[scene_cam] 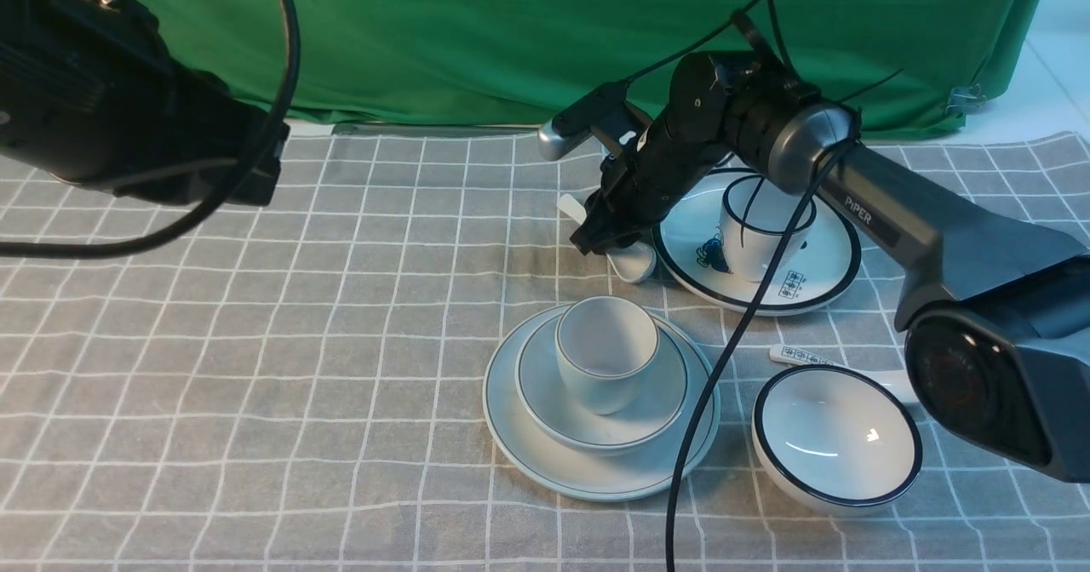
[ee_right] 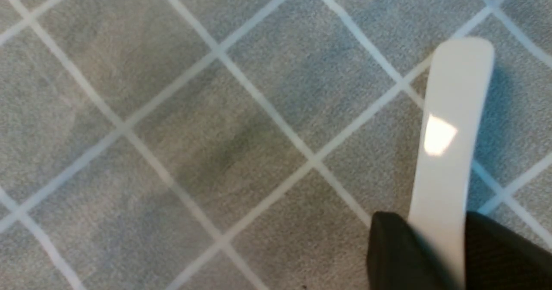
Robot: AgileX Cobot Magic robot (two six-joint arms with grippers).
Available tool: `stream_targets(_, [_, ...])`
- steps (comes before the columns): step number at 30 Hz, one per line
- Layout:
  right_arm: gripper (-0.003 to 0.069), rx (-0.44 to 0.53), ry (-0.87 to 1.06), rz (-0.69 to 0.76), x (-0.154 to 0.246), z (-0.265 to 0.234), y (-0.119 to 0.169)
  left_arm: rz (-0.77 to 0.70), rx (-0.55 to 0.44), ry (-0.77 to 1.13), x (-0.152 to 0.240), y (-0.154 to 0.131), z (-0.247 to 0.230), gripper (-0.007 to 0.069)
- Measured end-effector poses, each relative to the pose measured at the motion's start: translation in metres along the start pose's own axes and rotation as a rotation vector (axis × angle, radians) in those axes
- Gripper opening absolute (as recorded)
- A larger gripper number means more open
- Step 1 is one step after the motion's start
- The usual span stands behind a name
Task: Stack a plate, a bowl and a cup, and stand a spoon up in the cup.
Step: Use the right arm to grab a blue soup spoon, then use the right arm to put the blue soup spoon into the blue teacup in the middle
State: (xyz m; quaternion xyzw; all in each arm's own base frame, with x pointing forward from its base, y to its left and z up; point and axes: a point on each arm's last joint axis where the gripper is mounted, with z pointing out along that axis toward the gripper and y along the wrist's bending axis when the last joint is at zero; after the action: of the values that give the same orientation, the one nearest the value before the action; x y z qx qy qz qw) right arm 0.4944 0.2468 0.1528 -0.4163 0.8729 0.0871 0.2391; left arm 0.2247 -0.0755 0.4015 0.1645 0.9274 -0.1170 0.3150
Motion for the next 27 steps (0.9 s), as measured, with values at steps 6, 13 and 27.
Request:
stream_targets(6, [0.0195,0.018,-0.037,0.049,-0.012,-0.028,0.000,0.000,0.000,-0.001,0.000,0.000,0.000,0.0015])
stream_targets(13, [0.0094,0.040,-0.109,0.071,-0.032,-0.092,0.003,0.000,-0.002,-0.020,-0.002,0.000,0.000,0.0015])
stream_targets(27, [0.0094,0.044,-0.136,0.099,-0.039,-0.166,0.010,-0.004,0.002,-0.042,-0.004,0.000,0.000,0.0015])
